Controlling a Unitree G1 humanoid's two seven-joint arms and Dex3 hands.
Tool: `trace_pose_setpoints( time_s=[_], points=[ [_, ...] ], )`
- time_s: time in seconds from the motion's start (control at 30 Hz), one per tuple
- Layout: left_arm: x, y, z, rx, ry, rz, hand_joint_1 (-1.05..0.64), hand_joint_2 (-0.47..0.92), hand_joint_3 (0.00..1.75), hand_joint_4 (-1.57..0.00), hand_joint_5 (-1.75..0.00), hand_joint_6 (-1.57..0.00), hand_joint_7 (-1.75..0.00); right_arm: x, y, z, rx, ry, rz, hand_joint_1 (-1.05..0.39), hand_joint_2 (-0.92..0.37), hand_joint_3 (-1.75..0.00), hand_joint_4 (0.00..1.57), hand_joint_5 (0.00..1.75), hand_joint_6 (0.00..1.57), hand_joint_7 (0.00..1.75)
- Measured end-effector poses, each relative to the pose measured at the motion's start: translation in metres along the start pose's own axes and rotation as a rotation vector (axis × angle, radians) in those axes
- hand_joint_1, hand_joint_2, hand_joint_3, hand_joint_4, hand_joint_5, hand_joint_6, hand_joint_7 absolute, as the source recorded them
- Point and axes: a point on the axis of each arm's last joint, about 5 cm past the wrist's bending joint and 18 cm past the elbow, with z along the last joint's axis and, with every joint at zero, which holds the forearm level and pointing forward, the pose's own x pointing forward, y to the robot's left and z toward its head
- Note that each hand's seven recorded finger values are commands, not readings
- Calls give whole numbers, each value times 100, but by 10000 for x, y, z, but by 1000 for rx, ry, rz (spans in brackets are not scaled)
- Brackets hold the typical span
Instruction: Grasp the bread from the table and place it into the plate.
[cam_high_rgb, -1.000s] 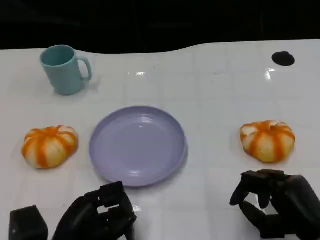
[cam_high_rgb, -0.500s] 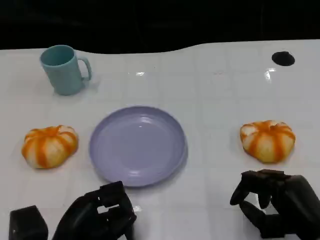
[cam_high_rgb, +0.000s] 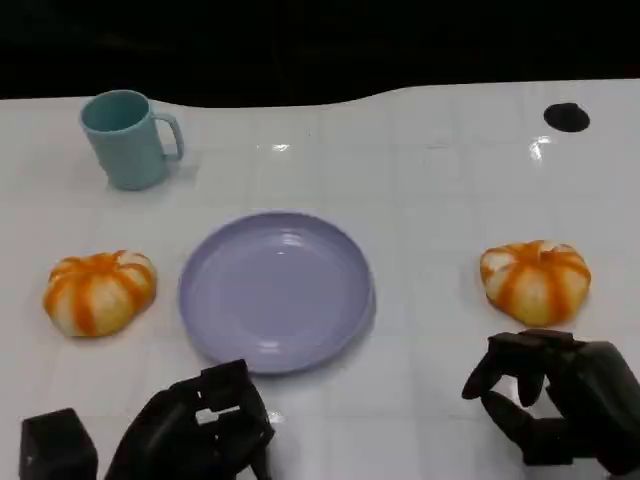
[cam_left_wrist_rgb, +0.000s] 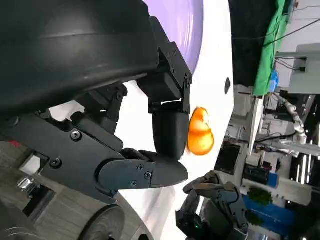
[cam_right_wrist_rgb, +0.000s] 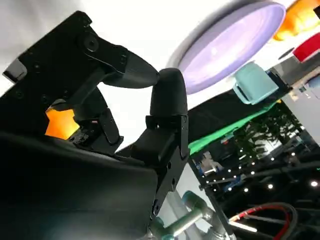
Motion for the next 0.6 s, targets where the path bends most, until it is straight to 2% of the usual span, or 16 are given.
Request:
trace_pose_setpoints(
  time_s=[0.07,0.13,0.17,0.23,0.3,0.33,0.43,0.6],
  points=[
    [4,-1,2,0,-1,-1,-60,75,52,-78,-175,-76,-143,18,-35,-7,-16,8,-16,-27,-64,-59,75,125,89,53],
    [9,-2,3,0,-2,-2,-60,75,52,-78,-175,-75,-143,44,-79,-11,-38,16,-23,-30,-77,-33,67,104,90,28],
    [9,-2,4,0,-3,-2,-60,75,52,-78,-175,-75,-143,59,-101,-8,-50,17,-21,-31,-80,-25,66,98,90,22],
    [11,-3,4,1,-3,-2,-60,75,52,-78,-175,-75,-143,86,-144,-3,-71,19,-16,-35,-88,-10,59,73,83,9],
    [13,-3,5,2,-3,-3,-61,75,52,-78,-175,-75,-144,121,-206,0,-108,29,-11,-40,-91,-4,58,49,75,2],
    [14,-3,5,2,-3,-3,-61,75,51,-79,-175,-75,-143,139,-250,-1,-135,35,-8,-42,-91,-2,58,44,74,1],
    [14,-2,0,0,0,-3,-60,74,51,-79,-175,-76,-143,180,-372,-17,-218,41,-1,-45,-91,-1,55,38,70,0],
    [20,-2,-5,0,3,-4,-60,76,50,-78,-175,-75,-143,231,-481,-10,-306,70,36,-49,-92,-2,41,29,57,0]
  ],
)
